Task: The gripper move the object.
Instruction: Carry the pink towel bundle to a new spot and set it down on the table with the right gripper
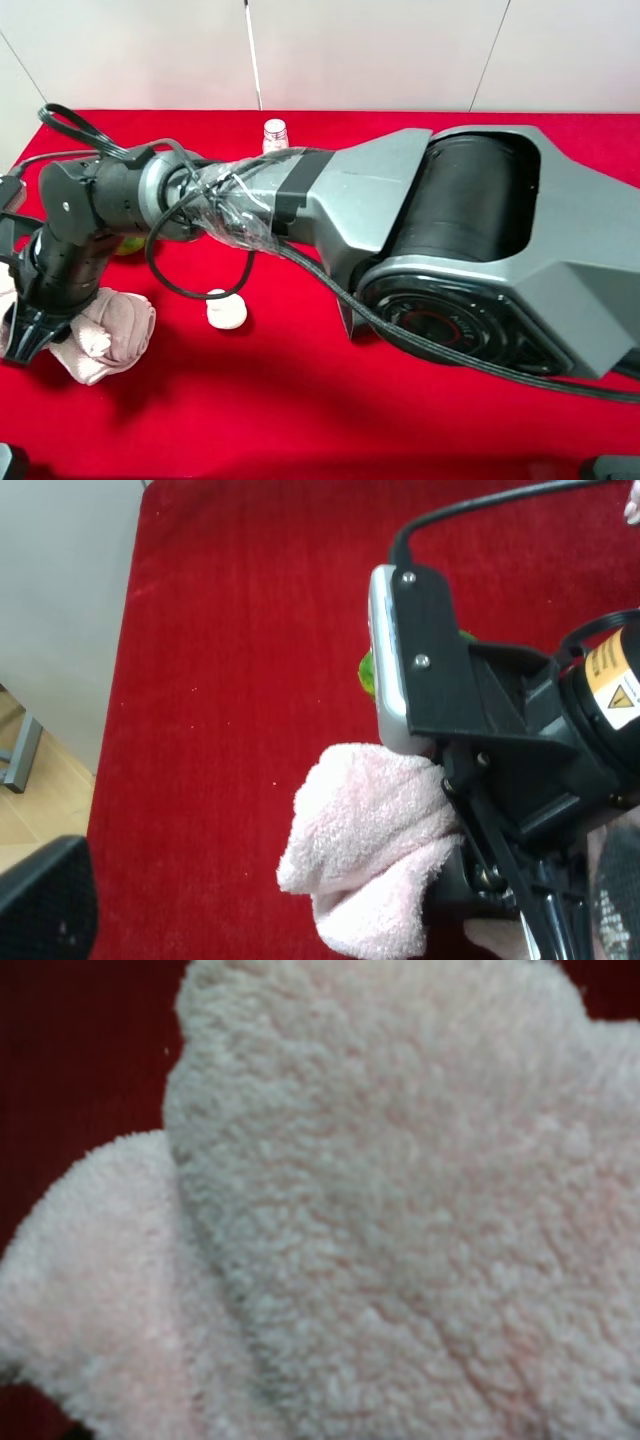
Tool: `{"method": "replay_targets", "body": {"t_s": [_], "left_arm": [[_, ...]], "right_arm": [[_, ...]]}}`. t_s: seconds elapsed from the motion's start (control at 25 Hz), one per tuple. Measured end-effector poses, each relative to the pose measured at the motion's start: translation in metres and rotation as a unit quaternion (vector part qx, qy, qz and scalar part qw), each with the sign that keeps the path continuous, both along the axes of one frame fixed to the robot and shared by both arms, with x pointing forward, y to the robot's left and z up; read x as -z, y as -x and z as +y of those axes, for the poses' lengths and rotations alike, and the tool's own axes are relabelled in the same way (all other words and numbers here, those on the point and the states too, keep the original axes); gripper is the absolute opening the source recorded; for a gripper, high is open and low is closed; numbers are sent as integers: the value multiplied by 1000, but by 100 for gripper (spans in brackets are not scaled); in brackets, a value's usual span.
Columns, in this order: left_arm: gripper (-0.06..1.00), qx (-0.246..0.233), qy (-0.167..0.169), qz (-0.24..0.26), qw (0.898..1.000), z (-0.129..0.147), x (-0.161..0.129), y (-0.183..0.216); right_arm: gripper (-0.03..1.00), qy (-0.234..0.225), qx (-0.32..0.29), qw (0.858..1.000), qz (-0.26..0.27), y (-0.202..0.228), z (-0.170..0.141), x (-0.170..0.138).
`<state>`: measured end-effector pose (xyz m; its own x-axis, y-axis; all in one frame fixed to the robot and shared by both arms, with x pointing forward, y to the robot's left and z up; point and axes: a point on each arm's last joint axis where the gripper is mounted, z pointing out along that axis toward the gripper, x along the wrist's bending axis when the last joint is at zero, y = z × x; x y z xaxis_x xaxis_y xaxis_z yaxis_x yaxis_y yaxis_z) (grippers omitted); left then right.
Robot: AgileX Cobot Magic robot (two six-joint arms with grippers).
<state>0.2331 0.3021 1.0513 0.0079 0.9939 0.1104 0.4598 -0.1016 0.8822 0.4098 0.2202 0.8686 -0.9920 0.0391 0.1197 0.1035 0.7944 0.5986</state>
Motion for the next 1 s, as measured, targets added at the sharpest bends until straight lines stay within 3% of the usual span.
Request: {"method": "replay_targets", "body": {"t_s": [1.0], "left_arm": [[97, 0, 0, 0, 1000, 0, 0, 0]], "right_arm": [[42, 8, 0, 1000, 11, -1, -2, 3]]}}
